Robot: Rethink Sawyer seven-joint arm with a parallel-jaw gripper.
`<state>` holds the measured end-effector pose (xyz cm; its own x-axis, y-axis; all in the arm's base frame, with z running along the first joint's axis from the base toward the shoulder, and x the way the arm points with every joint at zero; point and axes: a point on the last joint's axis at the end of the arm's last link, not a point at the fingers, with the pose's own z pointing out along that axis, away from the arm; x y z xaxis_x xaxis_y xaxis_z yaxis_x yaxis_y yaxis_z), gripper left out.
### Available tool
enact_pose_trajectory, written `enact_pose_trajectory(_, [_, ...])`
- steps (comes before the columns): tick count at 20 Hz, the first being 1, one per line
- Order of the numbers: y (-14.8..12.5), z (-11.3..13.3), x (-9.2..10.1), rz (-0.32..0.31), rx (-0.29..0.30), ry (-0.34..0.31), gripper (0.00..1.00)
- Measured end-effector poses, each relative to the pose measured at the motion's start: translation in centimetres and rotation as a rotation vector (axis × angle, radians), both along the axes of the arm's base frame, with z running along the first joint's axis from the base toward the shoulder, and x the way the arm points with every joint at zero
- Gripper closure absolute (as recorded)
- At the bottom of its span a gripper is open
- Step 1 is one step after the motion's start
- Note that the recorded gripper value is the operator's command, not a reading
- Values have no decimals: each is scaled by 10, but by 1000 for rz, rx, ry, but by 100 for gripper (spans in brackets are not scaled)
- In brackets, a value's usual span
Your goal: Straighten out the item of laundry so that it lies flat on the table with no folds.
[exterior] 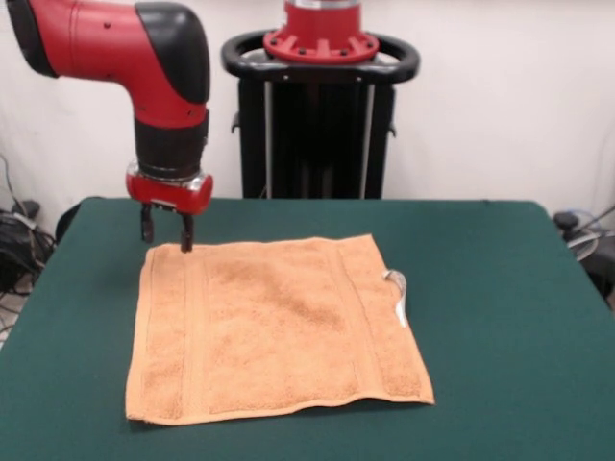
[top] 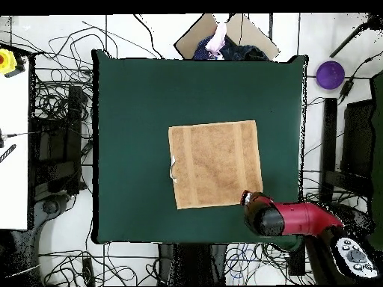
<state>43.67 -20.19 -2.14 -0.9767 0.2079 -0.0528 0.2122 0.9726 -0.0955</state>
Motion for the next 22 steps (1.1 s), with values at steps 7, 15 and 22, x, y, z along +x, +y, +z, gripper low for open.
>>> enact_pose_trajectory(7, [35, 1, 2, 57, 32, -28, 0])
enact_pose_trajectory(15, [66, 1, -1, 95, 85, -72, 0])
enact_pose_trajectory(22, [100, 5, -5, 153, 112, -88, 0])
